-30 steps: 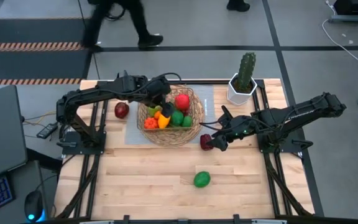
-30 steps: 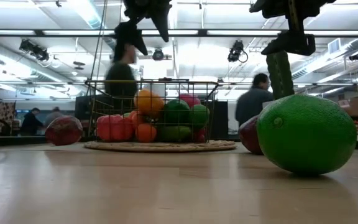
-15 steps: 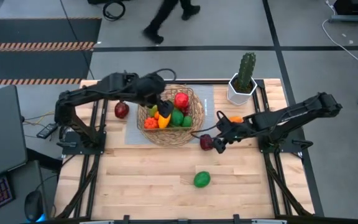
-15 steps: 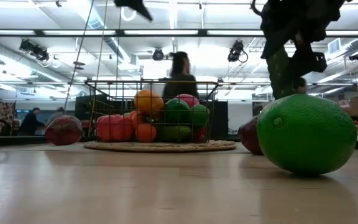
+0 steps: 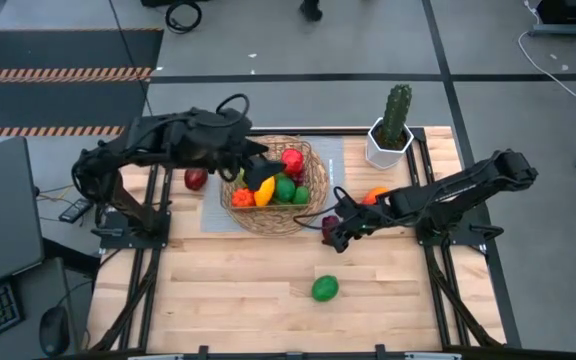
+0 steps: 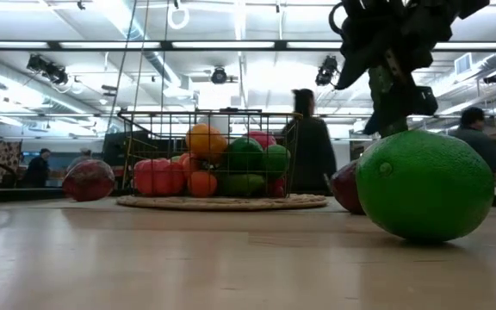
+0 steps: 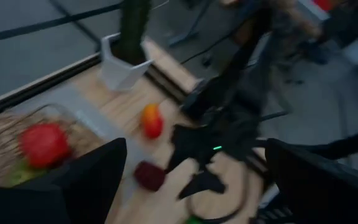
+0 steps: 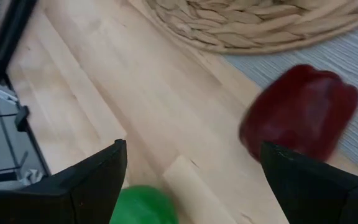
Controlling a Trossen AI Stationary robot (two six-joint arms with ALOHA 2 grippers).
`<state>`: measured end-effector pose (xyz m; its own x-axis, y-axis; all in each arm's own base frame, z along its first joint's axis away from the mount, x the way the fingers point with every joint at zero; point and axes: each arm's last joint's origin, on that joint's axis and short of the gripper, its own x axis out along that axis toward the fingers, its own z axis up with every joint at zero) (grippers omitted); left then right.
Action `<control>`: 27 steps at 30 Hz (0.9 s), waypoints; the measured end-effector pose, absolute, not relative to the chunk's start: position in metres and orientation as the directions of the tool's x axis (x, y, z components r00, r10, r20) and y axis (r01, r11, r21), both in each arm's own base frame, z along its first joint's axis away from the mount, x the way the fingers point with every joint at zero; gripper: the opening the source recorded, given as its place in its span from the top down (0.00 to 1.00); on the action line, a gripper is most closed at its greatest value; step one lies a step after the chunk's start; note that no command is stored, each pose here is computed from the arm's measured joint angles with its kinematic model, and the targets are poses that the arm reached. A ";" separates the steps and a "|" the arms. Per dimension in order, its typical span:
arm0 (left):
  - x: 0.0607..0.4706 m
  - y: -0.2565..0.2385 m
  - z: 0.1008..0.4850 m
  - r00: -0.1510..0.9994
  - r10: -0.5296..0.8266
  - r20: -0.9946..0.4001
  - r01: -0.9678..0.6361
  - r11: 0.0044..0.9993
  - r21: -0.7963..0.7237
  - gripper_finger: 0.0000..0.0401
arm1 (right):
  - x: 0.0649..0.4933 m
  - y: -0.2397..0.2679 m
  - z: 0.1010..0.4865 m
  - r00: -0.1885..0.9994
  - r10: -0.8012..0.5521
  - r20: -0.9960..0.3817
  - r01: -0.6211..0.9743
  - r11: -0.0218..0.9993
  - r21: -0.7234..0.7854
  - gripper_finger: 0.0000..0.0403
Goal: Build produce basket
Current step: Put the bell pepper into the gold wire basket
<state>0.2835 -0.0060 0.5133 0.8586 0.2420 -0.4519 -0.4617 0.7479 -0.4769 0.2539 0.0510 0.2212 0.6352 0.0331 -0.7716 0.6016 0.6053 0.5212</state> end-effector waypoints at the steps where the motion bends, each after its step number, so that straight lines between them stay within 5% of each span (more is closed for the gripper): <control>1: 0.283 -0.010 0.517 0.871 0.230 -0.434 -0.441 0.754 -0.487 0.03 | 0.256 0.051 0.221 0.643 0.038 -0.765 0.595 0.604 0.530 0.09; 27: 0.294 -0.097 0.503 0.886 0.092 -0.454 -0.342 0.790 -0.508 0.03 | 0.268 0.044 0.194 0.549 -0.055 -0.834 0.752 0.468 0.464 0.09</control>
<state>0.2942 -0.0966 0.5029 0.8864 0.0917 -0.4537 -0.3419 0.7903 -0.5085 0.2679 0.0442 0.1936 0.5493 -0.0552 -0.8338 0.7519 0.4681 0.4643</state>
